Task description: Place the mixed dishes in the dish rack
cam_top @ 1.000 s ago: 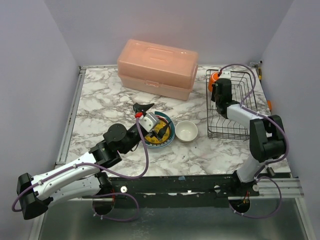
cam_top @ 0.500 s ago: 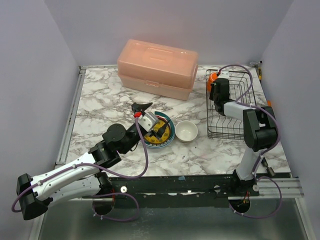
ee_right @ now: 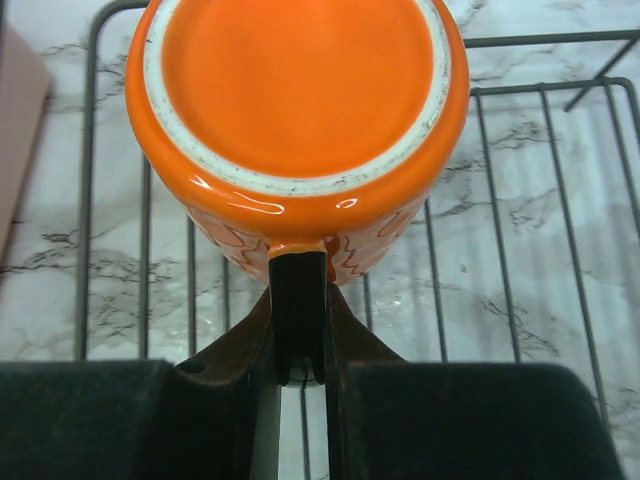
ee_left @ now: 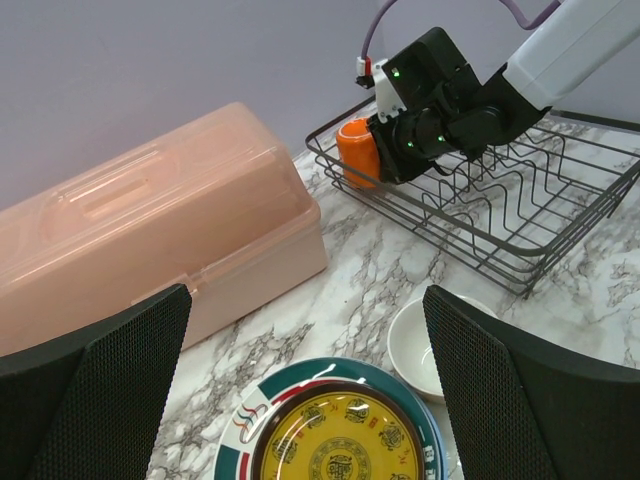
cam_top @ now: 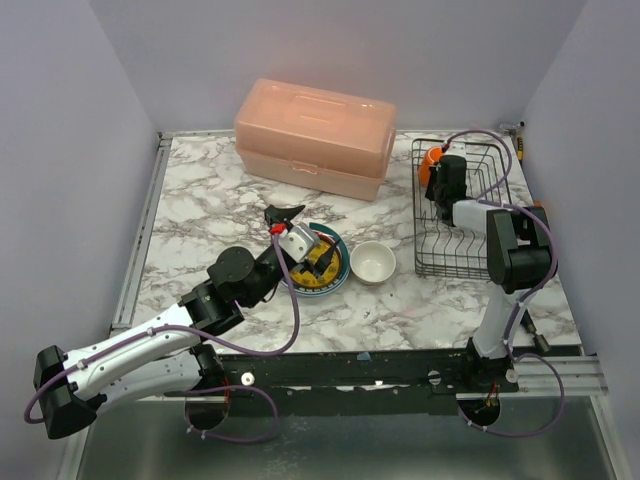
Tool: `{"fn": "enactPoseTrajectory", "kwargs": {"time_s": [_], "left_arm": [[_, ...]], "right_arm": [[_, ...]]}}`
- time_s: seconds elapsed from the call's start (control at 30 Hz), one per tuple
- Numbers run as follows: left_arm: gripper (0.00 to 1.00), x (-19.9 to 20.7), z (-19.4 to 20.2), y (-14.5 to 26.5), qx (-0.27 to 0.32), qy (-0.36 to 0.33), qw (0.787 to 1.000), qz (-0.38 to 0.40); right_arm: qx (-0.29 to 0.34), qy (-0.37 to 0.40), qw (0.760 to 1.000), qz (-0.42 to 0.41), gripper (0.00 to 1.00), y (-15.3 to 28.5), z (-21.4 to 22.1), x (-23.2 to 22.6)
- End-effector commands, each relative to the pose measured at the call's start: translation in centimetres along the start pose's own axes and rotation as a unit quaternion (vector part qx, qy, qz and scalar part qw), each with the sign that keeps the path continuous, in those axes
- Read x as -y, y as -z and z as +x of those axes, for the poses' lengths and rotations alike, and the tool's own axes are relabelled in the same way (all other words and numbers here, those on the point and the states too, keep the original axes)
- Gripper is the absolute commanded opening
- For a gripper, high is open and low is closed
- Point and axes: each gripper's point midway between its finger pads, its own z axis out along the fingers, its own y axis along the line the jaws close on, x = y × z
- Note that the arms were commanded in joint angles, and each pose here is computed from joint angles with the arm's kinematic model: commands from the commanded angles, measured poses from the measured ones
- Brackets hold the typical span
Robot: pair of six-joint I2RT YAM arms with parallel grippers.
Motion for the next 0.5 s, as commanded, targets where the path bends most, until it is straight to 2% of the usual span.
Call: {"fn": "enactPoseTrajectory", "kwargs": {"time_s": [0.0,0.23,0.27,0.37,0.47], "left_arm": [[0.99,-0.7,-0.8,-0.1,0.007,-0.001,1.000,-0.013],[0.98,-0.5,-0.8,-0.3,0.002,0.002,1.000,-0.010],[0.98,-0.5,-0.8,-0.3,0.003,0.003,1.000,-0.009],[0.98,-0.3,-0.6,-0.4,0.000,0.005,1.000,-0.006],[0.98,-0.2,-0.4,-0.5,-0.005,0.006,1.000,-0.005]], "right_arm": [[0.033,-0.018,0.999,-0.040,0.01,-0.5,-2.6,-1.9],[-0.001,-0.031,0.999,-0.030,0.02,-0.8,-1.7,-1.9],[-0.007,-0.034,0.999,-0.030,0.05,-0.8,-1.6,-1.9],[-0.021,-0.044,0.998,-0.031,0.33,-0.8,-1.5,-2.2],[-0.026,-0.052,0.998,-0.035,0.38,-0.4,-1.9,-2.3]]}}
